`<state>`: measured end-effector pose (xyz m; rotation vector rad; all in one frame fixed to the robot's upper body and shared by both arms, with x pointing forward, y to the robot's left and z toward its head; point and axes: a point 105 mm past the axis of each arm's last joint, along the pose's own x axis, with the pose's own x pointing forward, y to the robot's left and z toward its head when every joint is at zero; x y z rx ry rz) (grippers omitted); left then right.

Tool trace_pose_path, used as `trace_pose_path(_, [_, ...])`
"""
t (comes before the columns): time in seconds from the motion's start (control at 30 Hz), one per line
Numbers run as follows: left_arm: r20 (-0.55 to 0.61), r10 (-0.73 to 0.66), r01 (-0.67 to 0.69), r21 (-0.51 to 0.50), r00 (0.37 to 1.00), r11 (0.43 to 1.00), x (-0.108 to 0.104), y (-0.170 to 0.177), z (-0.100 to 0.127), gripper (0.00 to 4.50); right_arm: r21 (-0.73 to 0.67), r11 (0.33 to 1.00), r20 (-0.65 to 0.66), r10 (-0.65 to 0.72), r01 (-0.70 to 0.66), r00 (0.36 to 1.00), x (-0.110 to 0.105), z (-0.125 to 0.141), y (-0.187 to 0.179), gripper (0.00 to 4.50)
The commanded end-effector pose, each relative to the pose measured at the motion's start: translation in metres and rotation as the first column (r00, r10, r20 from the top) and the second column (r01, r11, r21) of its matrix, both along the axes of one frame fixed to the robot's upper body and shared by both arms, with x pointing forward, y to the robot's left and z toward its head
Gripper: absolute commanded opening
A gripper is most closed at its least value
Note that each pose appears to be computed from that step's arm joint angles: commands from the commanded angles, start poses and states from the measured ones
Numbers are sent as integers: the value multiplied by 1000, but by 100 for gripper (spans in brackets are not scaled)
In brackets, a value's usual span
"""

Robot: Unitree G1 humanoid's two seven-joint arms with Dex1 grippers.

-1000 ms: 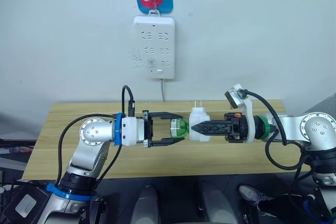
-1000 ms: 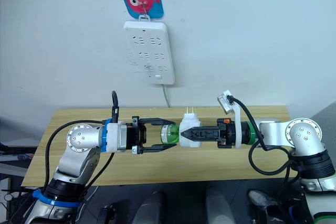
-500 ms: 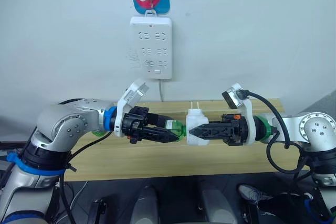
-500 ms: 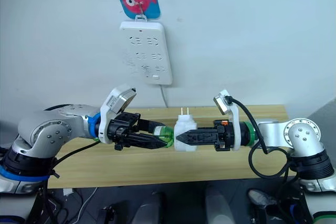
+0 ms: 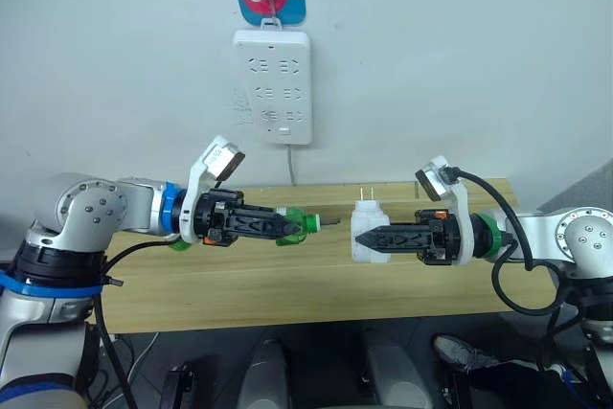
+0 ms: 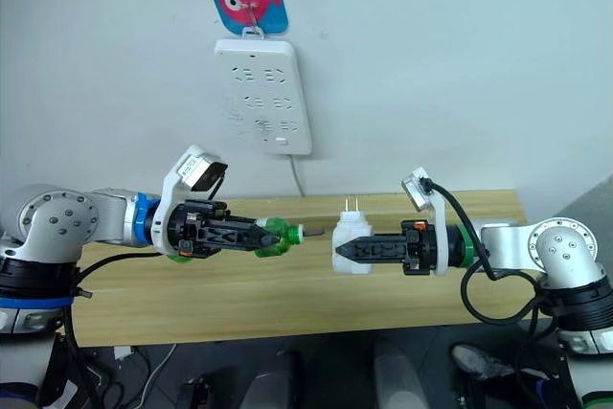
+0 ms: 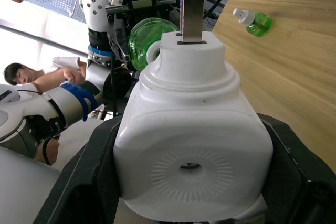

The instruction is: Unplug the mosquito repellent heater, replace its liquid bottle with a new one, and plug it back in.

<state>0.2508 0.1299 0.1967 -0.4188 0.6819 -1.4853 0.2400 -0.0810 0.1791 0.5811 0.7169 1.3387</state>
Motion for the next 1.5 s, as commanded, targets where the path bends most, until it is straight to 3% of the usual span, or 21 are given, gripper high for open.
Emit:
trace_pose_path(0.03, [95,22,-24,15,995,1000,0,8,5,222,-23,999,57,-46,47,997,5,3,-5,302])
trace_pose_path(0.2, [239,66,-95,111,969,989,2,19,-21,222,-308,902,176,-257,301,950,40,-38,-36,302])
trace_pose_path(0.27, [294,44,-90,145,955,985,-2,16,-32,222,-476,778,252,-326,410,911,57,-67,-59,302])
trace_pose_path(0.33, [353,41,-108,171,935,979,-1,11,-43,222,-624,619,378,-296,478,877,69,-92,-83,302])
trace_pose_path(0.47, [416,35,-128,197,909,972,-3,3,-59,222,-758,456,448,-157,467,880,77,-116,-105,302])
trace_pose_path(0.6, [442,22,-127,208,897,970,-7,-2,-69,222,-793,410,472,-55,450,880,86,-121,-111,302])
trace_pose_path(0.7, [458,29,-140,210,888,968,-8,-5,-75,222,-805,376,464,-86,460,882,96,-125,-118,302])
trace_pose_path(0.8, [471,36,-156,219,882,963,-8,-5,-80,222,-817,365,437,-112,446,892,98,-130,-121,302])
trace_pose_path(0.87, [473,38,-157,216,880,964,-8,-5,-83,222,-817,362,436,-120,448,892,100,-131,-121,375])
trace_pose_path(0.97, [477,41,-158,208,878,965,-8,-6,-86,222,-810,354,445,-147,467,883,105,-130,-121,447])
trace_pose_path(1.1, [484,54,-168,196,873,966,-6,-5,-88,222,-766,343,512,-187,544,839,112,-112,-126,450])
trace_pose_path(1.23, [521,128,-231,136,844,963,5,-3,-81,222,-696,369,570,-238,616,787,106,-80,-126,450])
trace_pose_path(1.4, [573,254,-305,-9,779,952,20,-8,-62,222,-450,626,625,-289,637,726,84,-27,-82,450])
trace_pose_path(1.5, [610,333,-336,-114,719,935,28,-17,-46,222,-177,751,592,-435,637,678,69,1,-52,450])
